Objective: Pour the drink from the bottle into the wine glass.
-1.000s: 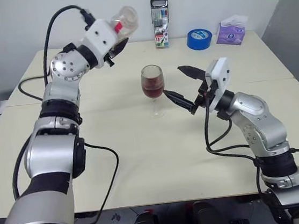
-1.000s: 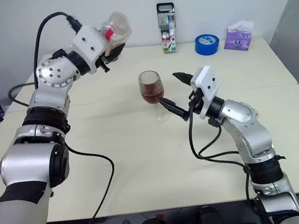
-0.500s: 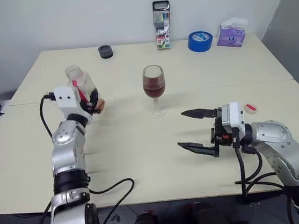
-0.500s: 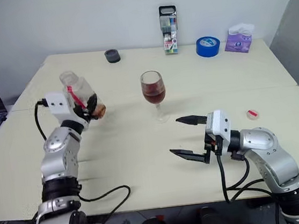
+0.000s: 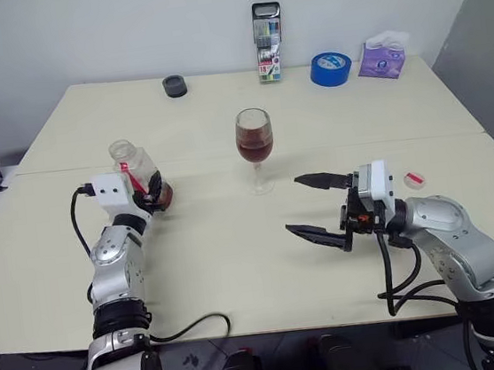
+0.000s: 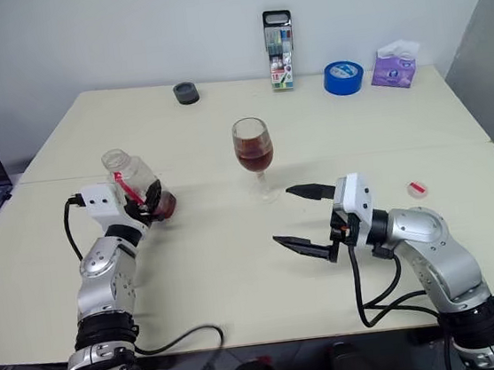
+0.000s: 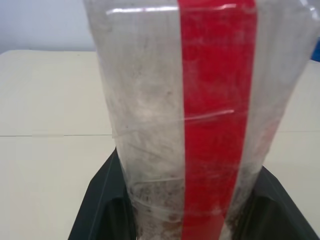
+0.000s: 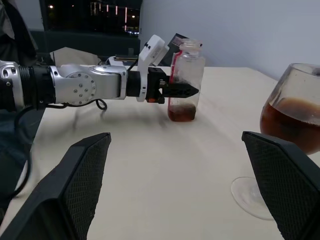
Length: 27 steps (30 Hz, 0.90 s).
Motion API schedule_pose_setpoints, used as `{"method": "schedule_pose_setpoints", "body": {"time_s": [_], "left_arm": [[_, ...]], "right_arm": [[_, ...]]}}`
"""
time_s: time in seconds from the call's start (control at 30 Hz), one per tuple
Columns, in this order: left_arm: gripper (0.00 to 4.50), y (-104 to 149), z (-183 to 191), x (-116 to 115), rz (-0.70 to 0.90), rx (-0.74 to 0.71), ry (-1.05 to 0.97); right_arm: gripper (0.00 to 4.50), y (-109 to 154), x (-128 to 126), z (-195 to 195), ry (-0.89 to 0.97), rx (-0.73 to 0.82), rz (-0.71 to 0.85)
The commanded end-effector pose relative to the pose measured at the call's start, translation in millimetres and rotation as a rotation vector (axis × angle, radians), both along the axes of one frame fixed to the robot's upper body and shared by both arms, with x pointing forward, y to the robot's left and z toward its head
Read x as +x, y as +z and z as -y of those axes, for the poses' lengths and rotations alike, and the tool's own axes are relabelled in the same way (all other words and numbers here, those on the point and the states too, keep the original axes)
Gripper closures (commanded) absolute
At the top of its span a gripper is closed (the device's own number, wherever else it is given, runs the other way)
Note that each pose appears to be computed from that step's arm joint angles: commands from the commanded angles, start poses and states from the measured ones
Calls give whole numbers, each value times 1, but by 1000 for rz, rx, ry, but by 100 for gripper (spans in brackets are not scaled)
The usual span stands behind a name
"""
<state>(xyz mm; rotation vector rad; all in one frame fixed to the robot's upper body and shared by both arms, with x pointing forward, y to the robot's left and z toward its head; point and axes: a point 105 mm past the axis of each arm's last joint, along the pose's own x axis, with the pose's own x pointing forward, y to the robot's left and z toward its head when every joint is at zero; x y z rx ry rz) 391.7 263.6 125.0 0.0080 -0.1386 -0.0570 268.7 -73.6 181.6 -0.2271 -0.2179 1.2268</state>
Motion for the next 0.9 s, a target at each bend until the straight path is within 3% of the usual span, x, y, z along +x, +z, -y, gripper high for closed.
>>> {"method": "schedule_pose_setpoints", "body": {"time_s": [0.03, 0.23, 0.27, 0.47, 0.77, 0.9], "left_arm": [[203, -12, -2, 1, -29, -10, 0], [14, -13, 1, 0, -27, -24, -19], [3, -13, 1, -1, -27, -24, -21], [3, -16, 4, -18, -43, -8, -14], [3, -35, 45, -86, -190, 21, -32], [3, -25, 57, -96, -195, -12, 1]], "right_arm": [[0, 8, -2, -2, 1, 16, 31], [0, 7, -3, -3, -7, 9, 31], [0, 6, -4, -3, -14, 6, 29], [0, -9, 4, 8, -171, -11, -32], [0, -47, 47, 65, -880, 2, -189], [0, -59, 56, 67, -1026, -7, -231]]}}
